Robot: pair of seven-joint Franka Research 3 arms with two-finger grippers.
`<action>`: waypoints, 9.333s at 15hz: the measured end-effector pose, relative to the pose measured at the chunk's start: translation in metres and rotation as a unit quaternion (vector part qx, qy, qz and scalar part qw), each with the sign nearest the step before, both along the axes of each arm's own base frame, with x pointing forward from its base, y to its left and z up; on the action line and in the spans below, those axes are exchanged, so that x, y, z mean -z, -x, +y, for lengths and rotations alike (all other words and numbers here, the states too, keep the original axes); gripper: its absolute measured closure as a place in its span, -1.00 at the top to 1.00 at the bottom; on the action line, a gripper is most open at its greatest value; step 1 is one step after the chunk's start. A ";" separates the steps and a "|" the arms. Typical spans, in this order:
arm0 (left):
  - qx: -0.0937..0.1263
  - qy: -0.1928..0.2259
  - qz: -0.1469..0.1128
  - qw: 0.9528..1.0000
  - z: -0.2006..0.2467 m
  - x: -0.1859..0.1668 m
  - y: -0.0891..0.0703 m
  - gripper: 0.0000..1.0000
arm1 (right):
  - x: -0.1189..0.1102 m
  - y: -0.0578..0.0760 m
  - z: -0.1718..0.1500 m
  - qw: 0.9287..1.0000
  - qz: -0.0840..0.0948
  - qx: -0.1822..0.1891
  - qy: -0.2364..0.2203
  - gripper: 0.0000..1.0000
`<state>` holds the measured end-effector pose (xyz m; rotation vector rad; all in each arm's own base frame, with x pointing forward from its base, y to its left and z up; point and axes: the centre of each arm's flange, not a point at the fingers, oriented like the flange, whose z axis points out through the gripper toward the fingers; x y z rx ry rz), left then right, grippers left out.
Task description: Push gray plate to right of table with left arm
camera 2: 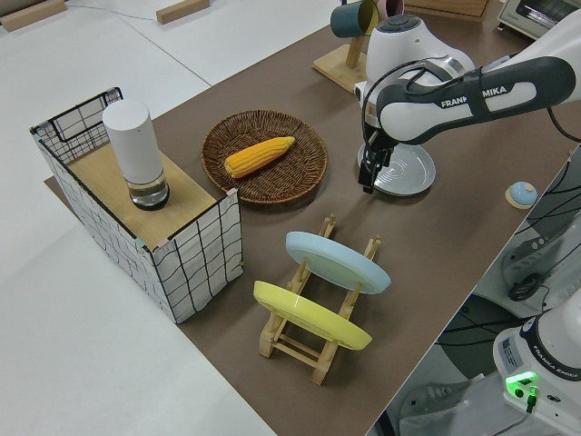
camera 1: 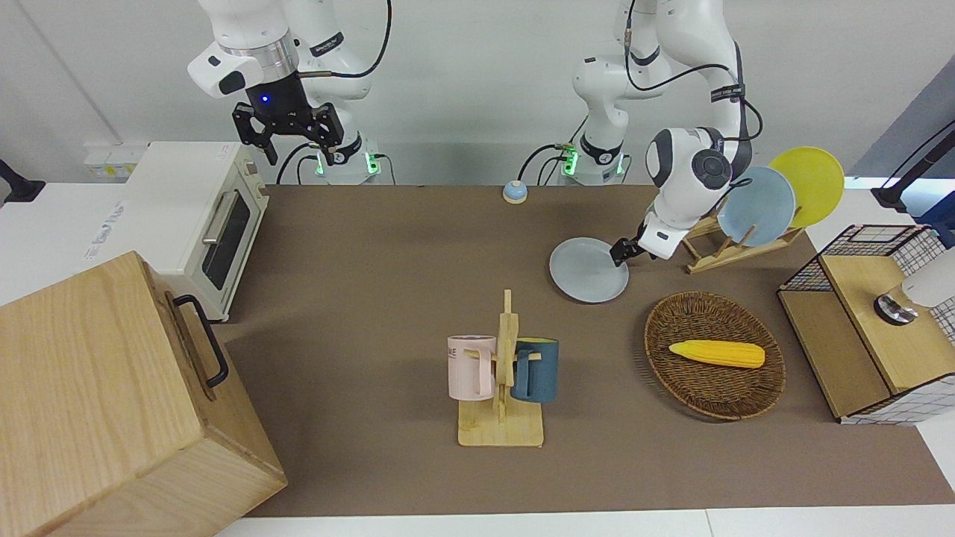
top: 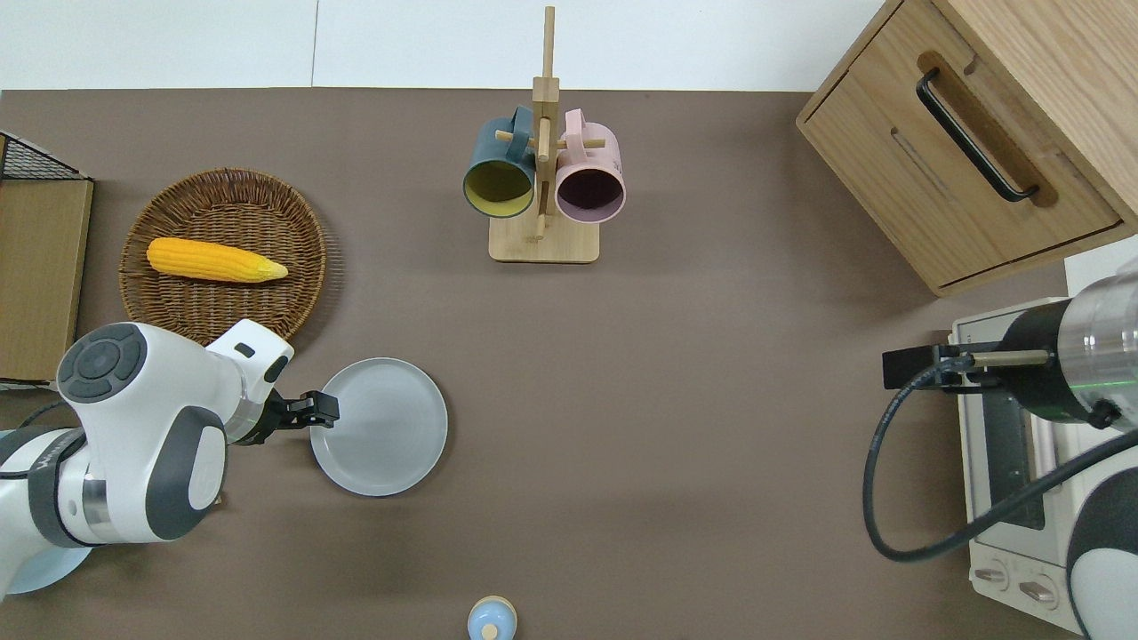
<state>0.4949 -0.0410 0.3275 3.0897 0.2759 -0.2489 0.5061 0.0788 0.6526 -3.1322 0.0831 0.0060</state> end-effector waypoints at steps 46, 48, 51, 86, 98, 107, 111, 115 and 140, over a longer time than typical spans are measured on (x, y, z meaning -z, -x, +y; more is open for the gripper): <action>0.040 0.008 0.004 0.999 -0.111 0.033 0.034 -0.76 | 0.000 0.000 0.000 1.000 0.000 0.000 0.000 0.99; 0.029 0.004 0.000 1.000 -0.141 0.032 0.043 -0.76 | 0.000 0.000 0.000 1.000 0.000 0.000 0.000 0.99; 0.017 0.002 -0.005 1.000 -0.164 0.031 0.051 -0.76 | 0.000 0.000 0.000 1.000 0.000 0.000 0.000 0.99; -0.067 0.077 -0.066 0.993 -0.343 0.034 0.098 -0.77 | 0.000 0.000 0.000 1.000 0.000 0.000 0.000 0.99; -0.094 0.084 -0.067 0.990 -0.377 0.033 0.094 -0.66 | 0.000 0.000 0.000 1.000 0.000 0.000 0.000 0.99; -0.127 0.074 -0.050 0.988 -0.355 0.024 0.078 0.98 | 0.000 0.000 0.000 1.000 0.000 0.000 0.000 0.99; -0.136 0.054 -0.022 0.989 -0.310 -0.007 0.055 0.99 | 0.000 0.000 0.000 1.000 0.000 0.000 0.000 0.99; -0.124 0.048 -0.007 0.991 -0.256 -0.040 0.029 0.99 | 0.000 0.000 0.000 1.000 0.000 0.000 0.000 0.99; 0.035 0.027 -0.055 0.998 0.035 -0.221 -0.073 0.99 | 0.000 0.000 0.000 1.000 0.000 0.000 0.000 0.99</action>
